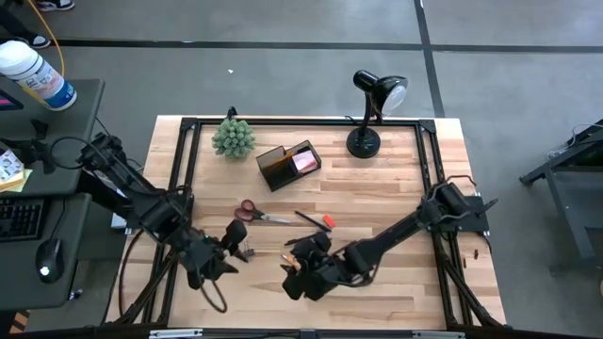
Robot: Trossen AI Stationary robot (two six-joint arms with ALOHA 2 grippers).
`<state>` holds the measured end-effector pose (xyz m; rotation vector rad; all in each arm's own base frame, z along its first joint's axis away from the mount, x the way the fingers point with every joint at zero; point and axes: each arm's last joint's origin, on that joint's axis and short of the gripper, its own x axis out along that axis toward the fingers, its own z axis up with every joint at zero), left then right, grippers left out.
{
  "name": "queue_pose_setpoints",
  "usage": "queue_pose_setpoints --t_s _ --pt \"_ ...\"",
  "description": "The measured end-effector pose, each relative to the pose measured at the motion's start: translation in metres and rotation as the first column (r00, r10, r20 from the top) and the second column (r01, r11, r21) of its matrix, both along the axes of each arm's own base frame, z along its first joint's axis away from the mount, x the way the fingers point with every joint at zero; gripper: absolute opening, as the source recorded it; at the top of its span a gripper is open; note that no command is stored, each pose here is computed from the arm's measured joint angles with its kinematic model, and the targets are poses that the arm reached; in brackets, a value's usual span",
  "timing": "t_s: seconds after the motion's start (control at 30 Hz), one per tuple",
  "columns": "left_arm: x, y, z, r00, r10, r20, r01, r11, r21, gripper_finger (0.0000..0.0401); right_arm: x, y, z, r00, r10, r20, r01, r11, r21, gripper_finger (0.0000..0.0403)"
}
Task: Pick and place office supplies into organizer
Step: Put the orange pencil into the black desk organizer
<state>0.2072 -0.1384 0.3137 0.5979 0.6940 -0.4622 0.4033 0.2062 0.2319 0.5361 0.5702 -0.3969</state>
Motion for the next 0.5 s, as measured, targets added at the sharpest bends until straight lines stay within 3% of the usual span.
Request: queue_pose_setpoints --t_s 0.5 --pt "0.002 -0.004 0.005 0.996 0.047 0.078 -0.046 0.999 -0.005 0.0159 0.029 -0.041 -0.039 0.99 0.004 -0.139 0.008 0.996 0.09 0.0218"
